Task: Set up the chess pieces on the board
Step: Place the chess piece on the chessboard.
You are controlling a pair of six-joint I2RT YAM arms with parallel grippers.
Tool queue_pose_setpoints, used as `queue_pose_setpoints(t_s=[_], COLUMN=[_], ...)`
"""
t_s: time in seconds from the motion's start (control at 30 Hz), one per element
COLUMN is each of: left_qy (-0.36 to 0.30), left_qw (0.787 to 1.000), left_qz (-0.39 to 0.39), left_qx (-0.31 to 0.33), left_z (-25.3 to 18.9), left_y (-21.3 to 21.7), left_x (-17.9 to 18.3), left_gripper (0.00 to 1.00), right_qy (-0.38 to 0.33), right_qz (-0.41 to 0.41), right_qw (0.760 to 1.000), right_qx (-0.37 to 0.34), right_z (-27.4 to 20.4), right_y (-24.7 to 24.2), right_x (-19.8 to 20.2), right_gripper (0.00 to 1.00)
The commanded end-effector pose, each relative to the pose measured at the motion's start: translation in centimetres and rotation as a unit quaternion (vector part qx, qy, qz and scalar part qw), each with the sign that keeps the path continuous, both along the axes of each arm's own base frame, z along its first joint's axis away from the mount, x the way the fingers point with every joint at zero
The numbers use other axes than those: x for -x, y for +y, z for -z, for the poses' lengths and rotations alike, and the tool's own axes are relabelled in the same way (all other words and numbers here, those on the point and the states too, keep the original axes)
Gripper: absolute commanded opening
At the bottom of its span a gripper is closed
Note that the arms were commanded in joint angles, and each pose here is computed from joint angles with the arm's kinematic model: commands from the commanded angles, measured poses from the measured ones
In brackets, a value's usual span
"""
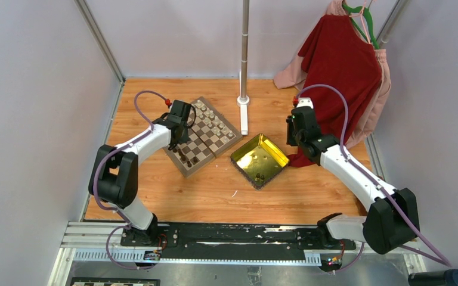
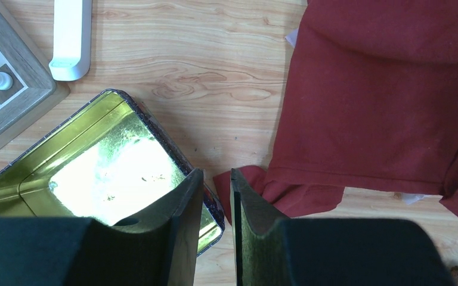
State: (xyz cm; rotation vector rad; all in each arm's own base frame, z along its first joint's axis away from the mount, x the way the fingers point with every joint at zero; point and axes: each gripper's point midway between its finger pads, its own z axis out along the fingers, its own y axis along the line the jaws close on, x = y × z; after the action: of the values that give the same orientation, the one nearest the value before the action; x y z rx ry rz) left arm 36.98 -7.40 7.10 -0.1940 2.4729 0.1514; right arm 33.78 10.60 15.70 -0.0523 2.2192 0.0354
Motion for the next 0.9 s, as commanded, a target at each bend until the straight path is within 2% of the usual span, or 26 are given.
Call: queue_pose_setpoints(t_s=[0.0, 0.77, 0.87], left_qy=[0.001, 0.012, 0.011], left_qw=[1.000, 1.000, 1.000], left_qz=[0.000, 0.003, 0.004], left_qx=[0.000, -0.002, -0.004], left_z=[0.96, 1.89, 1.73], left_y=[0.25, 0.54, 0.59], left_x=[-0.42, -0.62, -0.63], left_gripper=[0.00, 0.00, 0.03], right_qy=[-0.007, 0.002, 0.002], right_qz=[0.006, 0.009, 0.009], right_qw=[1.000, 1.000, 1.000], right_qx=[0.008, 0.005, 0.003], right_z=[-0.76, -0.28, -0.28], right_y=[-0.46, -0.21, -0.16], right_x=[-0.67, -1.01, -1.01], right_gripper=[0.28, 0.28, 0.28])
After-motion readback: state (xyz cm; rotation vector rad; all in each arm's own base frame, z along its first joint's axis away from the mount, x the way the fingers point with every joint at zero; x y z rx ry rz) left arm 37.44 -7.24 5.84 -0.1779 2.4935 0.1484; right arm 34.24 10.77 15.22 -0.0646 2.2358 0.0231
